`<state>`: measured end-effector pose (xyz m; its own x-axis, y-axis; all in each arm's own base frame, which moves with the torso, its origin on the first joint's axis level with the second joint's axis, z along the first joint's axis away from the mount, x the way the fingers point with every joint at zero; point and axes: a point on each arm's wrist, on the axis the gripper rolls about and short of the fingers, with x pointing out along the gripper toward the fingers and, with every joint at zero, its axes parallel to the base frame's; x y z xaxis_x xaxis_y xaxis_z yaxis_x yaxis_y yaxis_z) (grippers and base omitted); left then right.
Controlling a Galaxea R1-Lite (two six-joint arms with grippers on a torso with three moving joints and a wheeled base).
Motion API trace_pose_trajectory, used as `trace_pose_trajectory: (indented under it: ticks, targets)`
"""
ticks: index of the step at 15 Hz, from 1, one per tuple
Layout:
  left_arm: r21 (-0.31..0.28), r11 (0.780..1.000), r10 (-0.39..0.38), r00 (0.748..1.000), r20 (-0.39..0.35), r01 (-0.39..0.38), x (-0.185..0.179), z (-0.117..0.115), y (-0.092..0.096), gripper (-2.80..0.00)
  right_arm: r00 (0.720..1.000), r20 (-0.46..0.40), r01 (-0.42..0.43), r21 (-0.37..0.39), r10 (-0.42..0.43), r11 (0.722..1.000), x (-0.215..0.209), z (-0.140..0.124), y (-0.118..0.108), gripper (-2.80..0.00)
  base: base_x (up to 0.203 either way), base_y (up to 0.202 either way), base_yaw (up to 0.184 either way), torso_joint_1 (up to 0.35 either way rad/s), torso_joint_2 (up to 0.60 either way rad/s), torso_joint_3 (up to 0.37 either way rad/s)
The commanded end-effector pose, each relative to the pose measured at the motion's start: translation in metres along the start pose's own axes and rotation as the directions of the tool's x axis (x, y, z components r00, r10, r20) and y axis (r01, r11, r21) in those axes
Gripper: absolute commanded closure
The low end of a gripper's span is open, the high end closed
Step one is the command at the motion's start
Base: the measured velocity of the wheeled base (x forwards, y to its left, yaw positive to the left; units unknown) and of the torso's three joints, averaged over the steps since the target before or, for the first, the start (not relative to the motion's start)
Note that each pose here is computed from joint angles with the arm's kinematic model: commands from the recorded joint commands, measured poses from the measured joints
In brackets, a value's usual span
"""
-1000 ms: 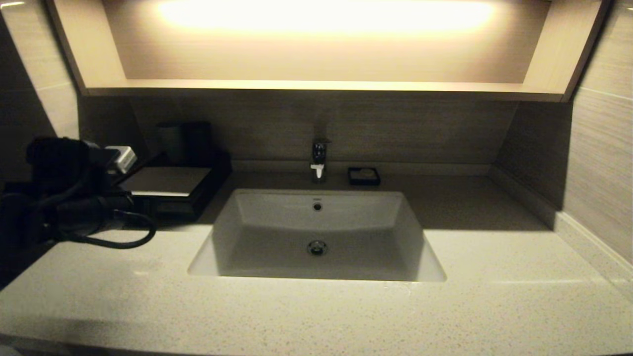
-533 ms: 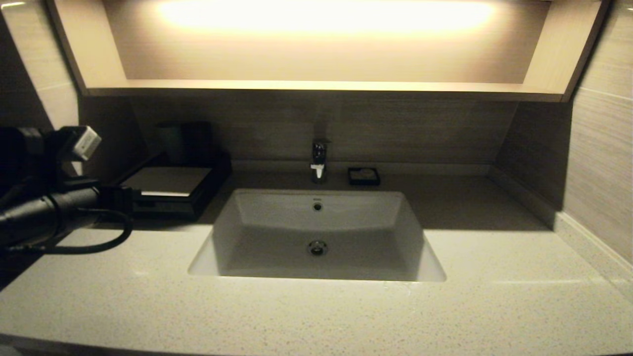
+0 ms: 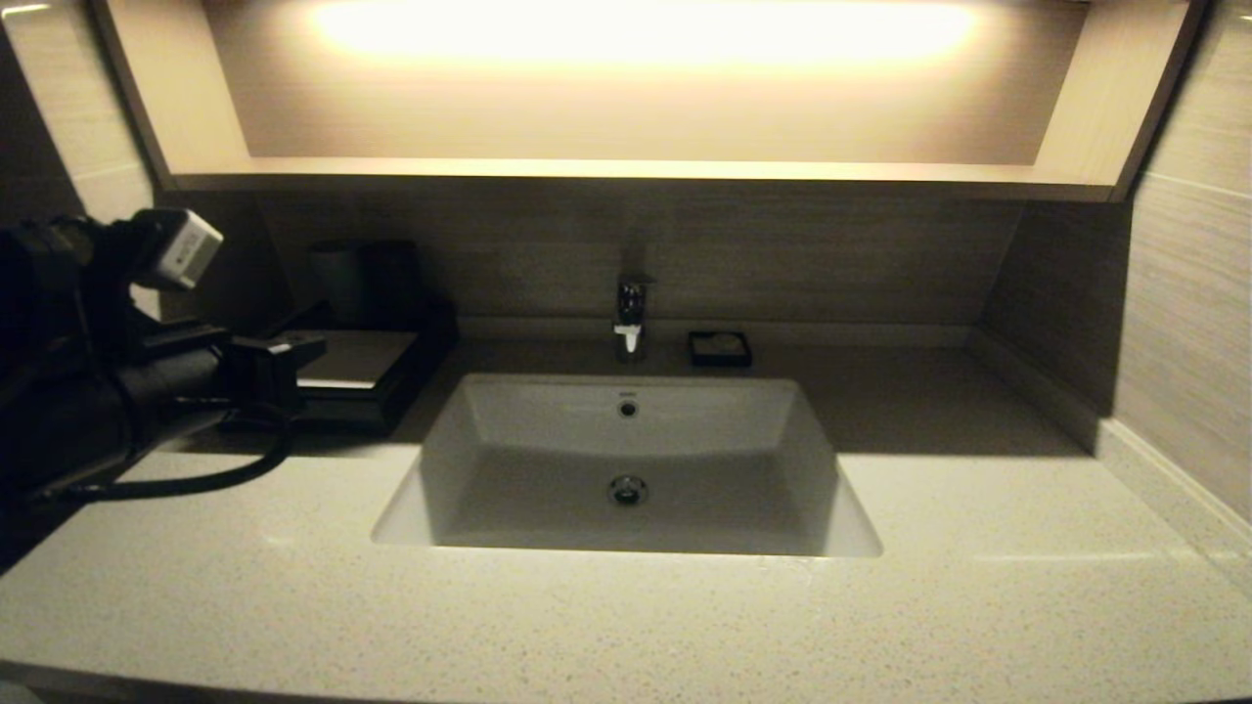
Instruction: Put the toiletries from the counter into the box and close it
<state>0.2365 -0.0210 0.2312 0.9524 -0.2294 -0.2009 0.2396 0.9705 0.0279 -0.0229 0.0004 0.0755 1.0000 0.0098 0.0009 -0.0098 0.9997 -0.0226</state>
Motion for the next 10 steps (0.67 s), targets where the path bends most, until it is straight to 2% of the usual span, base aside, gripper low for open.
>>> trace_pose_trajectory:
  ticks: [1,4,10]
  targets:
    - [0.010,0.999,-0.045,0.999,0.022,0.045,-0.005,0.003,-0.012,0.00,1.000,-0.002,-0.001,0.000,0.001,1.000,0.000,0.000,0.000,0.00,0.000,0.000,0.000,0.000,0.00,0.000]
    - [0.009,0.999,-0.037,0.999,0.038,0.036,-0.017,0.003,-0.013,0.00,1.000,-0.001,-0.001,0.000,0.001,1.000,0.000,0.000,0.000,0.00,0.000,0.000,0.000,0.000,0.00,0.000]
    - [-0.001,0.996,0.089,0.994,0.071,-0.089,-0.059,-0.008,0.003,0.00,1.000,-0.002,-0.001,0.000,0.001,1.000,0.000,0.000,0.000,0.00,0.000,0.000,0.000,0.000,0.00,0.000]
